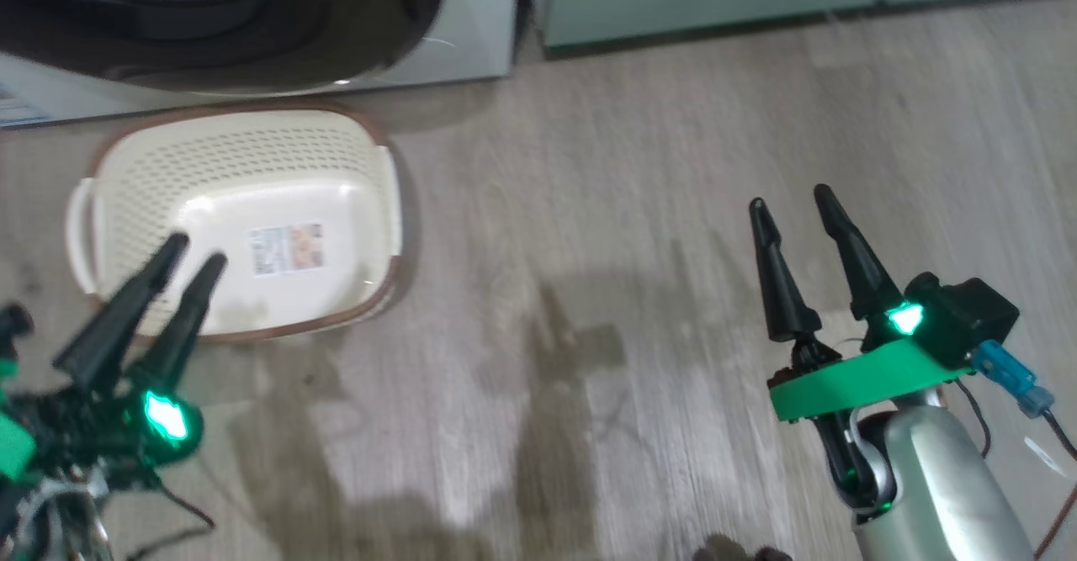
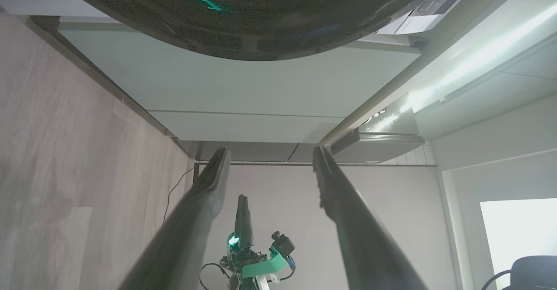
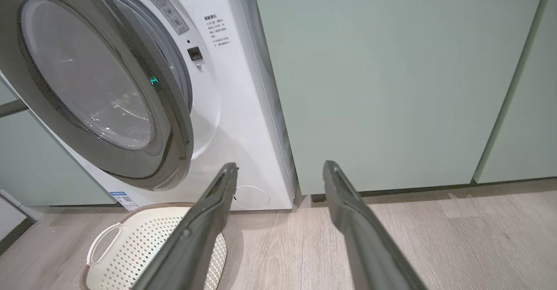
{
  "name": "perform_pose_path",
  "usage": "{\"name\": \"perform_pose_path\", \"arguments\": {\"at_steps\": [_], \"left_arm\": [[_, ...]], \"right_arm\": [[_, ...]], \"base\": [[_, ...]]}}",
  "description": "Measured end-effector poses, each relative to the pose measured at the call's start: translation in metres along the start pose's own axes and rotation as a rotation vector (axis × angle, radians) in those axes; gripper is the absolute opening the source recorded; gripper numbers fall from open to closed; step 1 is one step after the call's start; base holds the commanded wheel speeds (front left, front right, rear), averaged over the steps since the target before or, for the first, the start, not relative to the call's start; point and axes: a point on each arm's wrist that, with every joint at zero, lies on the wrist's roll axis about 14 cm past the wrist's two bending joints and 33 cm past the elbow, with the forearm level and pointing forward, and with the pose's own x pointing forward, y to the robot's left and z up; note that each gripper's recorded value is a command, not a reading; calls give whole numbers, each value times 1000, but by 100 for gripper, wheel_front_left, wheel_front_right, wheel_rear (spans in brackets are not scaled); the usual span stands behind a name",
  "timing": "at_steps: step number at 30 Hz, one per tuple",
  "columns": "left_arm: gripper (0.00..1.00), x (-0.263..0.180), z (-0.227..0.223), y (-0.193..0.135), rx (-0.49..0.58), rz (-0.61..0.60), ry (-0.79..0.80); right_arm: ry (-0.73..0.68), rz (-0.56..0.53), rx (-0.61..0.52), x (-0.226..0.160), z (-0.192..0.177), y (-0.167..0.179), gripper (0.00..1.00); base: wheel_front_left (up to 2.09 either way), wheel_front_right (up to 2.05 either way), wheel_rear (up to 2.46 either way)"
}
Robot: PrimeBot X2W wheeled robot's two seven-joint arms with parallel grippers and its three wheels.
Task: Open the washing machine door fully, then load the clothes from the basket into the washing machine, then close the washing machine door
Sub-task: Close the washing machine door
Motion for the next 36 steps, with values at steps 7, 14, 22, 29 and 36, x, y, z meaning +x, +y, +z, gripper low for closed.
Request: {"name": "perform_pose_path", "arguments": {"at_steps": [7,14,22,29,36], "left_arm": [[100,-47,0,1,-25,23,-171],[100,-65,5,-4,-10,35,-336],[100,-71,28,-41,285,59,-566],[100,-67,30,-92,708,57,-707],[100,-70,8,-114,1244,186,-747]], "right_arm": [[-24,51,-7,7,8,17,100],[-34,90,-2,8,17,31,100],[-45,83,-10,0,26,29,100],[-86,86,-41,-2,45,30,100],[-94,80,-67,-16,54,29,100]], "base": [[0,0,0],[0,0,0],[0,0,0],[0,0,0],[0,0,0]]}}
